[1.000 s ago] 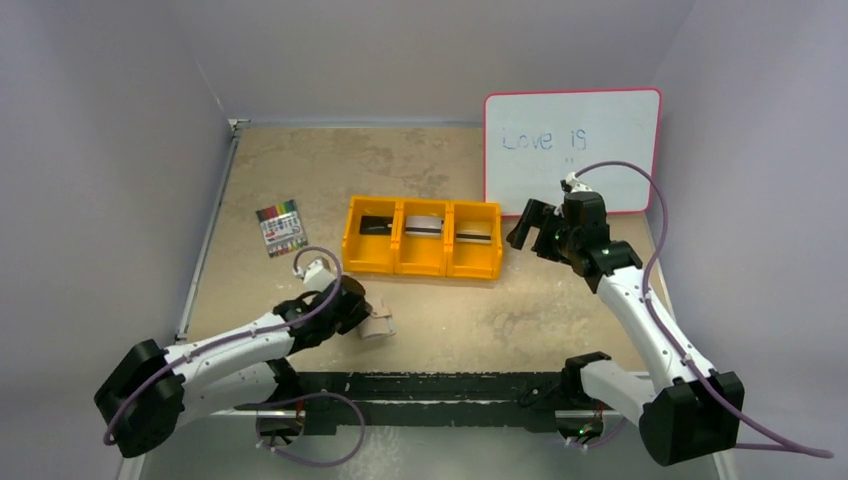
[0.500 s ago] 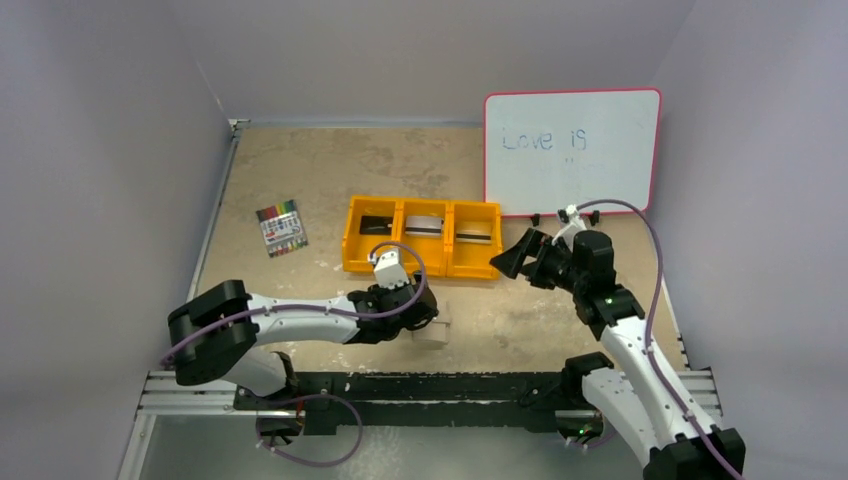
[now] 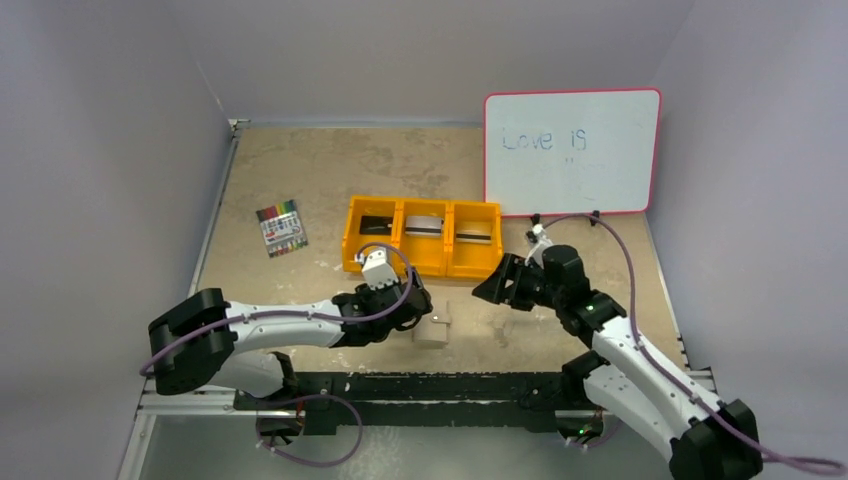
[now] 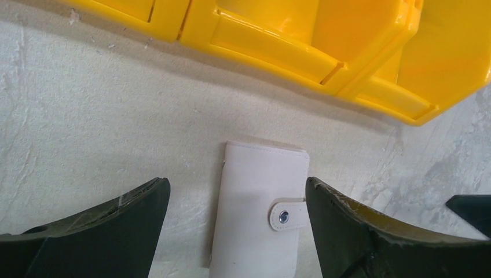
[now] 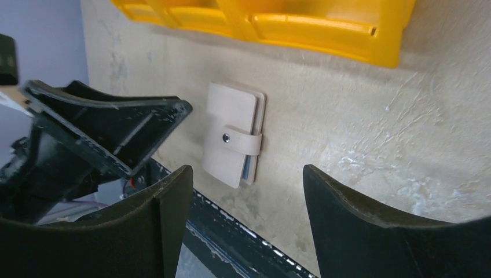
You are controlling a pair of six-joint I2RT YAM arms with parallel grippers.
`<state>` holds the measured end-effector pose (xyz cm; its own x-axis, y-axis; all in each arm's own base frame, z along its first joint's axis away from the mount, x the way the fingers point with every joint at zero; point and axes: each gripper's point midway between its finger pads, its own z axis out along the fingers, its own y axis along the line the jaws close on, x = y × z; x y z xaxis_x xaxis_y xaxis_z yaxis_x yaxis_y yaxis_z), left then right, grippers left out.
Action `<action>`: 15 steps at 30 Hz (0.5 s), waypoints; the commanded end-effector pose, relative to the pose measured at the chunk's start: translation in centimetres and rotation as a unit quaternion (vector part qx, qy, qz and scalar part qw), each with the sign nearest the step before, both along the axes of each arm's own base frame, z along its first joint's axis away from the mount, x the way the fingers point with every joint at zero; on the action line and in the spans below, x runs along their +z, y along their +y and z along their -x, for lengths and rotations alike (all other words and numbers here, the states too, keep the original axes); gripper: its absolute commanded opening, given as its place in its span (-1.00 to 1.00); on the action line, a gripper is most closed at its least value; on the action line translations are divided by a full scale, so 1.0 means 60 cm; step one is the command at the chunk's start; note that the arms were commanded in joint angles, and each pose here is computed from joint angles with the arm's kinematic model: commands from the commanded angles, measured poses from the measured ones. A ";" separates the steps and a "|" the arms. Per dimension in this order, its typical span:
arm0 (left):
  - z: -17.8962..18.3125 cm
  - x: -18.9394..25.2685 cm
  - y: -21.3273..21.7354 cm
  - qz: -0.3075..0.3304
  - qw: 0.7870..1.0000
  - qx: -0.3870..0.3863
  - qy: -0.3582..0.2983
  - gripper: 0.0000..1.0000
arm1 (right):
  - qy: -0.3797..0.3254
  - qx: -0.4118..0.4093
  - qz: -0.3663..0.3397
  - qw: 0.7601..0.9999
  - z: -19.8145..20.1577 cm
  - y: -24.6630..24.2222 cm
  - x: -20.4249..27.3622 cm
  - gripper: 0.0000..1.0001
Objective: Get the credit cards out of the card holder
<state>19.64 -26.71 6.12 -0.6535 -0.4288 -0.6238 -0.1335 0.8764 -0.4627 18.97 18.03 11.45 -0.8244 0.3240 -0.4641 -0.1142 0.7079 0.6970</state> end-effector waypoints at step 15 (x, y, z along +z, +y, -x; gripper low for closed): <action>0.001 -0.025 0.061 0.094 0.992 0.072 0.033 0.27 | 0.020 0.018 0.145 0.989 -0.012 0.157 -0.038 0.16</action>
